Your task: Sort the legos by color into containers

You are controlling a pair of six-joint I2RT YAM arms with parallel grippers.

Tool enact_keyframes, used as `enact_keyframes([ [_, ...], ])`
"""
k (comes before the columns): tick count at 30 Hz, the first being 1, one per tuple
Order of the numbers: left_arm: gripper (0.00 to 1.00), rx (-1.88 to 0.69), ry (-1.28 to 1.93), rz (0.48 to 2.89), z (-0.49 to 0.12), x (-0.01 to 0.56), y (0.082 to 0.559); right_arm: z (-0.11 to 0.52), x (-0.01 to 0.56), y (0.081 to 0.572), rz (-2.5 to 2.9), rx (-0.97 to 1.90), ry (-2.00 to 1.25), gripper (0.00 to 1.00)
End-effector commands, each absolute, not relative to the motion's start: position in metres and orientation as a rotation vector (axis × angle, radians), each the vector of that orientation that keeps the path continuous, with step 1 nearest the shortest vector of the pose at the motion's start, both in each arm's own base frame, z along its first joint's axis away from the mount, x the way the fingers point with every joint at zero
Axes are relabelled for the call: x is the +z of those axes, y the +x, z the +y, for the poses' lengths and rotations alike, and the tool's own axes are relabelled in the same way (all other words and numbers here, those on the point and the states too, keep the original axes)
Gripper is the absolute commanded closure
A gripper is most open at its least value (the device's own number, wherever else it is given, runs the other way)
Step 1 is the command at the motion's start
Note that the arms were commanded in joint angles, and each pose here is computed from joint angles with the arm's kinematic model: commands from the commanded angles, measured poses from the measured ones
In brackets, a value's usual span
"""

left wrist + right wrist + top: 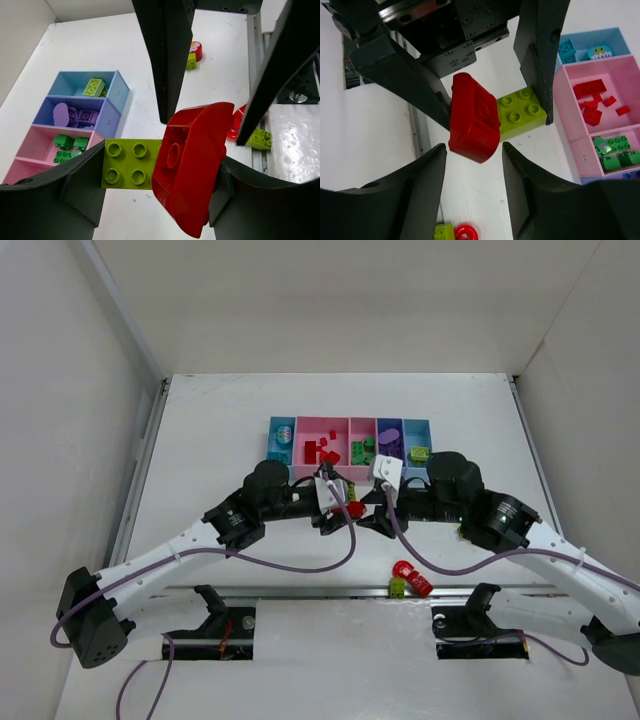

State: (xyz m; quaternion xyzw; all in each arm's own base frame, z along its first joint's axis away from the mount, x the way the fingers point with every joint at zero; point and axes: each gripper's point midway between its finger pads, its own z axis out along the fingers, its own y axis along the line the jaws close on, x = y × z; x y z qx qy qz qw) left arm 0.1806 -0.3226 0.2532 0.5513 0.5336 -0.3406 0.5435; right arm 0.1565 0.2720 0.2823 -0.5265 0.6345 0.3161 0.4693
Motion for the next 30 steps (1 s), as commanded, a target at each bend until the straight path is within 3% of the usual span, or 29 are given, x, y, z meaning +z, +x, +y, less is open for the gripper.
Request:
enact_keyframes([
  [1,1.00,-0.872,1.300,1.190,-0.328,0.281,0.173,0.283,0.316,0.164,1.451,0.781,-1.217,0.48],
  [5,1.00,-0.882,1.310,1.193,-0.328,0.279,0.171,0.289,0.319,0.166,1.436,0.792,-1.220,0.50],
  [9,1.00,-0.882,1.310,1.193,-0.328,0.279,0.171,0.295,0.325,0.166,1.415,0.826,-1.209,0.63],
  [11,1.00,-0.882,1.310,1.193,-0.328,0.279,0.171,0.299,0.322,0.163,1.414,0.849,-1.230,0.75],
  [12,1.00,-0.882,1.310,1.193,-0.328,0.279,0.171,0.301,0.321,0.165,1.412,0.849,-1.229,0.84],
  [13,1.00,-0.882,1.310,1.193,-0.328,0.279,0.171,0.301,0.321,0.164,1.423,0.859,-1.220,1.00],
  [30,1.00,-0.783,1.217,1.419,-0.314,0.236,0.192,0.259,0.351,0.190,1.444,0.669,-0.935,1.00],
])
